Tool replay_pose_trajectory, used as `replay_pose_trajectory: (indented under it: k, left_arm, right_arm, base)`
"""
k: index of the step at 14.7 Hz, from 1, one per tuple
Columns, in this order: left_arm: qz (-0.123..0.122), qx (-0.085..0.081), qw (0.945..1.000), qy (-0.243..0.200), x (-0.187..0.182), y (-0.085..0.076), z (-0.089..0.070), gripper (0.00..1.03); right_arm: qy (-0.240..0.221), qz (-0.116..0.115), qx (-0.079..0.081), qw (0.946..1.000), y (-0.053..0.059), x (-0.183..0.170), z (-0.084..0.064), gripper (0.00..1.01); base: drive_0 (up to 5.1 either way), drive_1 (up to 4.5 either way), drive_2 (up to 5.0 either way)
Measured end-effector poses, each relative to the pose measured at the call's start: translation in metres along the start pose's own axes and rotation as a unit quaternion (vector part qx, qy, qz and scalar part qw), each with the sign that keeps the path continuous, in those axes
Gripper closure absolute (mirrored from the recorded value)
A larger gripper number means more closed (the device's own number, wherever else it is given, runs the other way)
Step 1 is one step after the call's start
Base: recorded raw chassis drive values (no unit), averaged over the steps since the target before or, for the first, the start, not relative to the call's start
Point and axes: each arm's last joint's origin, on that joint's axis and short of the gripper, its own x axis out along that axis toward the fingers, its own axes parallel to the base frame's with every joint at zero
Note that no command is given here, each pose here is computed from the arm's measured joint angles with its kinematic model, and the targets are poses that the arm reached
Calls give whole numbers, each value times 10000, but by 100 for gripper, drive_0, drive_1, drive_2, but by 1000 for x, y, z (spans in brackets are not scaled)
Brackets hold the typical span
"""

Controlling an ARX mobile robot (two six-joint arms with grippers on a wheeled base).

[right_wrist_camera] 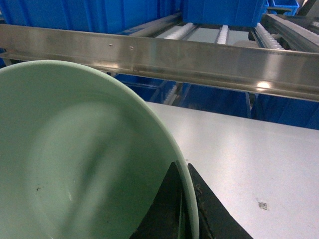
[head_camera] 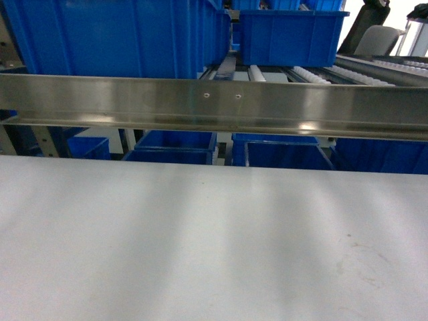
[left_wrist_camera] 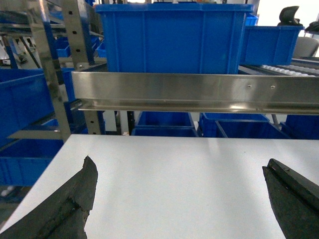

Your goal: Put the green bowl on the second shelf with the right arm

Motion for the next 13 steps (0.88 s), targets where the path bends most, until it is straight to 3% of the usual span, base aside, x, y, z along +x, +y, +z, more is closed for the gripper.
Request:
replay_pose_trajectory:
  k: [13]
  left_arm:
    - [0, 0, 10000, 6, 0, 0, 0, 5]
  right_arm:
    - [-18, 3, -6, 10000, 0, 0, 0, 99]
  base:
    - [-496, 242, 242]
